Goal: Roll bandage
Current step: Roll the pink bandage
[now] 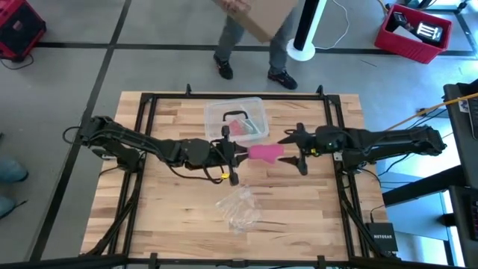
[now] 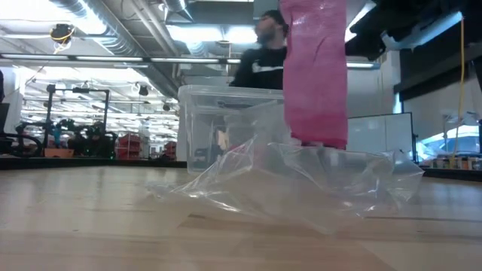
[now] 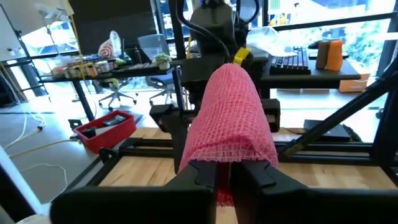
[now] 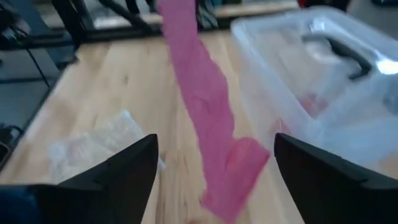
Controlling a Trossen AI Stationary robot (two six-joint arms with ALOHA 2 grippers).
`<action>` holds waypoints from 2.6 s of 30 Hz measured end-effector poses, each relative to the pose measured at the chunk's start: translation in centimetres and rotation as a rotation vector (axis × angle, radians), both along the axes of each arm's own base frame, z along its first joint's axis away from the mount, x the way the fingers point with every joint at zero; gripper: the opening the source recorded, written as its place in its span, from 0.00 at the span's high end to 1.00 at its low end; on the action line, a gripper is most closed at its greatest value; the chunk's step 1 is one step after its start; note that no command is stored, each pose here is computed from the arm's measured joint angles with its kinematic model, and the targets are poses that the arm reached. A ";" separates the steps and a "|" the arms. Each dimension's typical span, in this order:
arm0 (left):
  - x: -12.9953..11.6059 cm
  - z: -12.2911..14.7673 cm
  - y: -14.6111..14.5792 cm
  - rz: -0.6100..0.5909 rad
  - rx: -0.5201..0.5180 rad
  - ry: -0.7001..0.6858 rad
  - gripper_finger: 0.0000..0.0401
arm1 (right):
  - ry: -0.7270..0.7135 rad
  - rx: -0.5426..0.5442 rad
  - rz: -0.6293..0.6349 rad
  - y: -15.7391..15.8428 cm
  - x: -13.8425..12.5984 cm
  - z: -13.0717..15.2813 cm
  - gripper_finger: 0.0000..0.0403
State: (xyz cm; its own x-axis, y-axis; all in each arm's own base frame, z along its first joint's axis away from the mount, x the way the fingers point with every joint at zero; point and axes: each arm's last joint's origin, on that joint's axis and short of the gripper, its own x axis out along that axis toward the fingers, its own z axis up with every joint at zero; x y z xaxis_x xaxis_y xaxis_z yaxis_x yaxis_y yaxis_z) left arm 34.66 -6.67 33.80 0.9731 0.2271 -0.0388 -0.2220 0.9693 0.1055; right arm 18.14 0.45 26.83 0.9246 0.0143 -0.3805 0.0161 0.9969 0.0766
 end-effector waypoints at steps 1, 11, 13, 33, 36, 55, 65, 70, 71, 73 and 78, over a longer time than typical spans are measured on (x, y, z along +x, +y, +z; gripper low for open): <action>0.0 0.0 0.0 0.000 0.000 0.001 0.96 | -0.038 0.002 0.012 0.0 0.1 -0.2 0.23; 0.0 0.2 0.0 -0.001 0.018 -0.016 0.95 | -0.223 -0.042 -0.005 0.0 1.3 -3.3 0.39; 0.0 0.3 0.0 -0.001 0.020 -0.023 0.94 | -0.273 -0.057 0.005 0.0 1.6 -3.4 0.41; 0.0 1.7 0.2 0.010 0.082 -0.146 0.98 | -0.273 -0.101 0.087 0.3 3.2 -4.6 0.96; 0.0 2.1 0.3 -0.062 0.066 -0.201 0.98 | -0.271 -0.121 0.079 0.2 3.2 -4.6 0.98; 0.1 2.5 3.6 0.212 0.281 -0.146 0.96 | -0.275 -0.103 0.081 2.3 2.6 -4.2 0.99; 0.1 1.0 4.4 0.336 0.376 0.070 0.96 | -0.366 -0.029 0.180 5.7 1.9 -1.5 0.99; 0.5 -0.2 4.7 0.350 0.414 0.165 0.98 | -0.467 -0.067 0.240 7.1 1.9 1.7 0.99; 0.9 -0.6 4.7 0.348 0.420 0.175 0.99 | -0.483 -0.075 0.239 7.3 2.0 2.4 0.99; 1.4 -1.5 4.4 0.335 0.444 0.208 0.98 | -0.497 -0.096 0.229 7.4 2.0 3.6 0.99; 2.5 -3.6 3.1 0.290 0.503 0.281 0.99 | -0.505 -0.151 0.172 7.3 2.2 7.0 0.99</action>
State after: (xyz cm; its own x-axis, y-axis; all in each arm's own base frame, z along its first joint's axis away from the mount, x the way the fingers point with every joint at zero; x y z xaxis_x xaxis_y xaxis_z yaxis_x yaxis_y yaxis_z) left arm 37.19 -3.55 30.17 0.8376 0.5365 -0.1032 -0.3656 0.6908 0.6239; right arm 20.33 7.70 33.80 0.9818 0.1614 0.1002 -0.1501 0.9824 -0.1112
